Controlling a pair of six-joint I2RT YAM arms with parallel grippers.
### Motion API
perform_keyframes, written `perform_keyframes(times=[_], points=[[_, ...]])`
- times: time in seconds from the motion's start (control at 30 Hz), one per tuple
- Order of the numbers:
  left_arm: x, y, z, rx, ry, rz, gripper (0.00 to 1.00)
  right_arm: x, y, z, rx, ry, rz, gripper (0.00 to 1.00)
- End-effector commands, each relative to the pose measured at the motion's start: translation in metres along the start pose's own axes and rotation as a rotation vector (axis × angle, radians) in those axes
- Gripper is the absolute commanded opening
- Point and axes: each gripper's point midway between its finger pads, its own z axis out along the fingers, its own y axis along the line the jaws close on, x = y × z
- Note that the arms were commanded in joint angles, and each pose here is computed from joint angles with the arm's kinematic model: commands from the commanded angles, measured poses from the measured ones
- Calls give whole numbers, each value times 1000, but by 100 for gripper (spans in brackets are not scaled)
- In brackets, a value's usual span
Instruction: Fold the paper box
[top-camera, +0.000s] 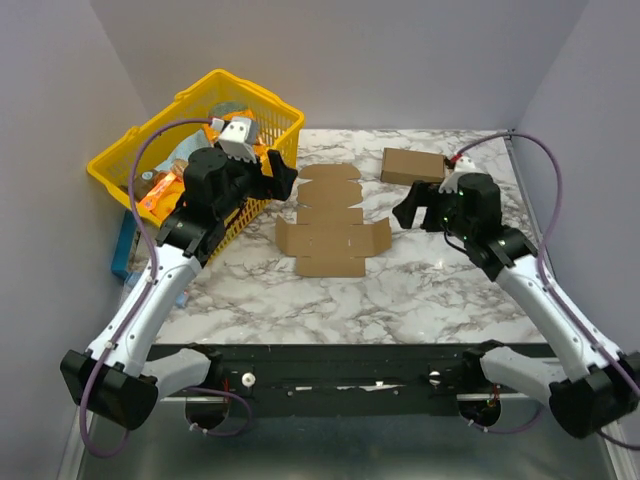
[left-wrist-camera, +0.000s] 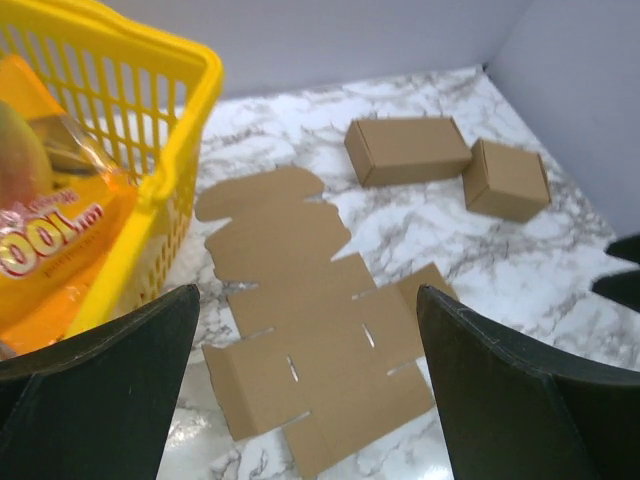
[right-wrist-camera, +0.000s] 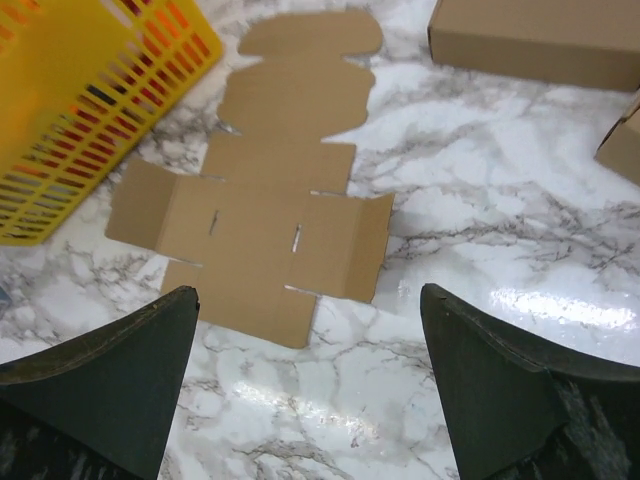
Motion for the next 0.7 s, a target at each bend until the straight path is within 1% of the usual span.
perform_keyframes(times=[0.0, 0.1, 0.13, 0.2, 0.23, 0.3, 0.4, 0.43, 0.5, 0.53, 0.6, 0.67], points=[[45, -25, 12, 165, 82, 68, 99, 46, -7, 48, -5, 207, 20, 99], [58, -45, 14, 237, 115, 98, 99, 52, -12, 71, 4, 231, 12, 99], [61, -50, 14, 259, 122, 98, 99, 66, -18, 83, 24, 277, 12, 99], [65, -58, 13, 290, 131, 106, 99, 71, -25, 95, 56, 299, 9, 98], [65, -59, 12, 293, 132, 112, 99, 82, -31, 102, 75, 330, 14, 98], [66, -58, 11, 286, 133, 121, 99, 88, -32, 111, 71, 349, 12, 97], [65, -57, 10, 279, 128, 121, 99, 107, -38, 126, 77, 400, 5, 89], [65, -58, 9, 287, 128, 124, 99, 109, -41, 131, 85, 408, 4, 81], [64, -58, 8, 289, 126, 127, 99, 119, -44, 138, 90, 435, 4, 75], [64, -58, 9, 288, 125, 133, 99, 122, -44, 139, 79, 442, -4, 69], [66, -57, 9, 284, 130, 138, 99, 128, -41, 145, 48, 450, -8, 65], [68, -55, 10, 281, 139, 152, 99, 131, -41, 149, 36, 462, -22, 57]])
